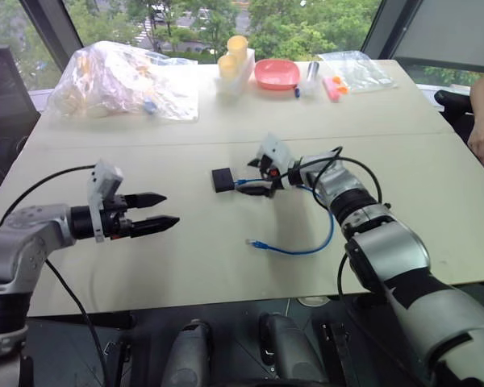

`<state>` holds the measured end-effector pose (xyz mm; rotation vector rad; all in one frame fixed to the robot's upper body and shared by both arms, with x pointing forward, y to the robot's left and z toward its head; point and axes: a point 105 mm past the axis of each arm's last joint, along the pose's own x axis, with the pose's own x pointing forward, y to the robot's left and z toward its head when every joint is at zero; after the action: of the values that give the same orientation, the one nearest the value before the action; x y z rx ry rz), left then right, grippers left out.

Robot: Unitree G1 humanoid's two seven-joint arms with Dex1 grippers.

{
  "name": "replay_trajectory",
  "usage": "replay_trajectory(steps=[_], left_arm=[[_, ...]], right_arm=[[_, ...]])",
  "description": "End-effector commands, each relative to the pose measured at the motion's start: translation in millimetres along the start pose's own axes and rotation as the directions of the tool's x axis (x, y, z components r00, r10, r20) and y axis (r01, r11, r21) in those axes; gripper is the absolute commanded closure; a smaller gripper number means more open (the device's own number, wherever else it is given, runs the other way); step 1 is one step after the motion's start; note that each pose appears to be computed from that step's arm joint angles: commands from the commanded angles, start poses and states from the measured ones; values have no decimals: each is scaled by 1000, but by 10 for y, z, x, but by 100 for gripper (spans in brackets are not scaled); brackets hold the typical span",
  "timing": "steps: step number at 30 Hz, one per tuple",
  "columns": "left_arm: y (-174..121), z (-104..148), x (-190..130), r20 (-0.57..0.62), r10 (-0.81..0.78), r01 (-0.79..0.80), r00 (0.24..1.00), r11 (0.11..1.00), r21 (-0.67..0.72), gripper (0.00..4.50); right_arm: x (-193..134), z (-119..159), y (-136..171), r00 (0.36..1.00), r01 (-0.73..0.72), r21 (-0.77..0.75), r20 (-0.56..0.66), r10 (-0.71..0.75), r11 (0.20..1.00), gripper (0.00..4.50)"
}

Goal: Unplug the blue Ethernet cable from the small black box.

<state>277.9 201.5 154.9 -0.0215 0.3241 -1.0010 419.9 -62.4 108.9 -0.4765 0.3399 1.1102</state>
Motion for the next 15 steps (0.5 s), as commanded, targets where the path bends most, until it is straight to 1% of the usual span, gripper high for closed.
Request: replay_trajectory(steps=[1,2,5,6,8,9,10,11,12,13,15], left_arm=[[-67,117,-104,46,41,-42,998,999,34,25],[-68,110,-121,49,54,-55,997,998,29,25],[-66,67,-143,45,90,-91,995,996,20,23],[-70,62,-136,43,92,-93,995,995,20,23],[-83,61,-110,34,89,-90,995,996,26,23],[-79,70,-94,31,88,-89,996,996,30,23],[-67,82,-79,28,89,-90,996,995,35,23],[-55,93,-67,24,89,-90,996,995,41,23],[-42,99,-58,19,90,-91,996,995,47,23],[-31,103,-54,14,91,-92,996,994,54,23],[-1,123,-50,13,97,-98,995,993,67,23]], right_arm=[[12,-33,8,998,-11,-41,-57,9,999,0],[25,-26,11,999,-8,-38,-53,6,999,0],[128,55,39,999,16,-54,-29,-18,998,86],[169,97,56,1000,22,-63,-17,-23,998,132],[250,180,109,1000,15,-77,4,-15,997,241],[288,214,138,1000,9,-85,8,-9,996,286],[323,227,172,1000,-3,-101,0,3,995,336],[351,220,201,1000,-13,-127,-18,10,992,401],[368,195,206,999,-8,-158,-41,1,987,442],[371,171,200,998,-1,-184,-60,-10,983,442],[346,186,149,997,30,-227,-57,-44,973,442]])
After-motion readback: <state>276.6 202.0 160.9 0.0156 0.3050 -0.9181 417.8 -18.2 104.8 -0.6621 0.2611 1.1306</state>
